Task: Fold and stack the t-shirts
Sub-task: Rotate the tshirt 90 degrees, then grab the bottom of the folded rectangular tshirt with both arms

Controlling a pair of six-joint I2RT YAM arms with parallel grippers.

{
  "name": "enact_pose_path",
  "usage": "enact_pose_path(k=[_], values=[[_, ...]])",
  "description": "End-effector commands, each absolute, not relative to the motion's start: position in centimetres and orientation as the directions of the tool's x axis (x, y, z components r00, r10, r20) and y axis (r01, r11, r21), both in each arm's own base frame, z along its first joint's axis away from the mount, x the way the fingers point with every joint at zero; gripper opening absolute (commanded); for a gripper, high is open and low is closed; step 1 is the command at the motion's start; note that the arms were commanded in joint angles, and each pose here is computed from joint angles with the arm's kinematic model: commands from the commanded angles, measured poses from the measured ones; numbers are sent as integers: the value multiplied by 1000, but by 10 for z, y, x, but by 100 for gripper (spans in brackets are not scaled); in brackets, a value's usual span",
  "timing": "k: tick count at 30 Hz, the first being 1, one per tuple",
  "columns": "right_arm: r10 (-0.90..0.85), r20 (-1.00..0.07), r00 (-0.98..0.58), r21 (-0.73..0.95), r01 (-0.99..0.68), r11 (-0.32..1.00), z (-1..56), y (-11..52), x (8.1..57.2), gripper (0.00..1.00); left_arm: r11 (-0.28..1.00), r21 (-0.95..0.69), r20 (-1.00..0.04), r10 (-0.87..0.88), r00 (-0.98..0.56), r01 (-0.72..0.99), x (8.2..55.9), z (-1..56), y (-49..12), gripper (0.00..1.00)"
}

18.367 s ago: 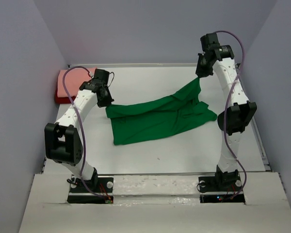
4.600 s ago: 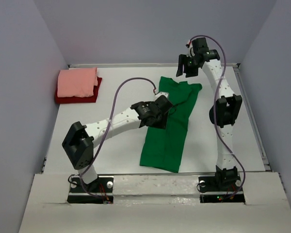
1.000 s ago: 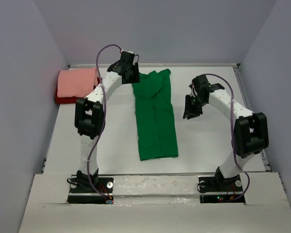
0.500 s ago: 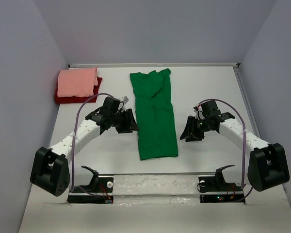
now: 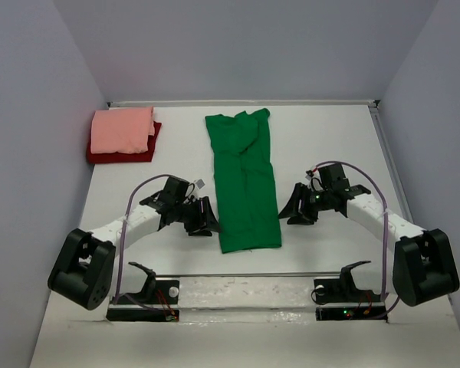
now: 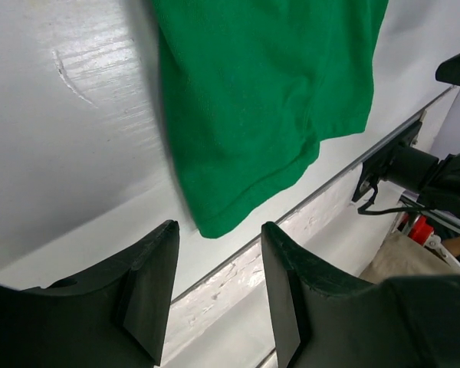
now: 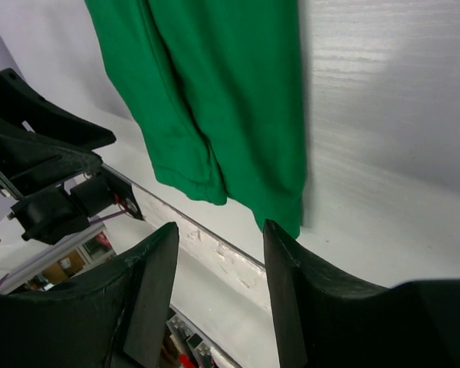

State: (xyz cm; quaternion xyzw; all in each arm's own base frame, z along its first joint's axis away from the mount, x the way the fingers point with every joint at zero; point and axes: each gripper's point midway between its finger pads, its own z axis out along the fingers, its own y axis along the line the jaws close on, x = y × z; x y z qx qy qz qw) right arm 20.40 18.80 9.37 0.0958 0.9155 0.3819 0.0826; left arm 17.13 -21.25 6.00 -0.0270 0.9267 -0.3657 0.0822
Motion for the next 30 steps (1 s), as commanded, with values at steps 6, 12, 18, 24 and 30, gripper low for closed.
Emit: enact_pose_path(k=[6, 12, 18, 24, 30], values=[[281, -52, -958, 676, 174, 716, 70, 186, 211, 54, 658, -753, -85, -81, -993, 11, 170, 62, -229, 57], [285, -54, -957, 624, 191, 758, 53, 174, 201, 54, 735, -678, -115, -86, -990, 15, 176, 59, -222, 57], [293, -58, -954, 550, 214, 807, 42, 160, 195, 53, 854, -519, -119, -98, -988, -22, 172, 43, -201, 56], [288, -66, -955, 537, 209, 817, 45, 160, 190, 53, 874, -484, -84, -88, -993, -37, 152, 29, -200, 56], [284, -61, -957, 531, 210, 821, 45, 160, 184, 53, 876, -481, -40, -63, -997, -36, 133, 23, -211, 56]])
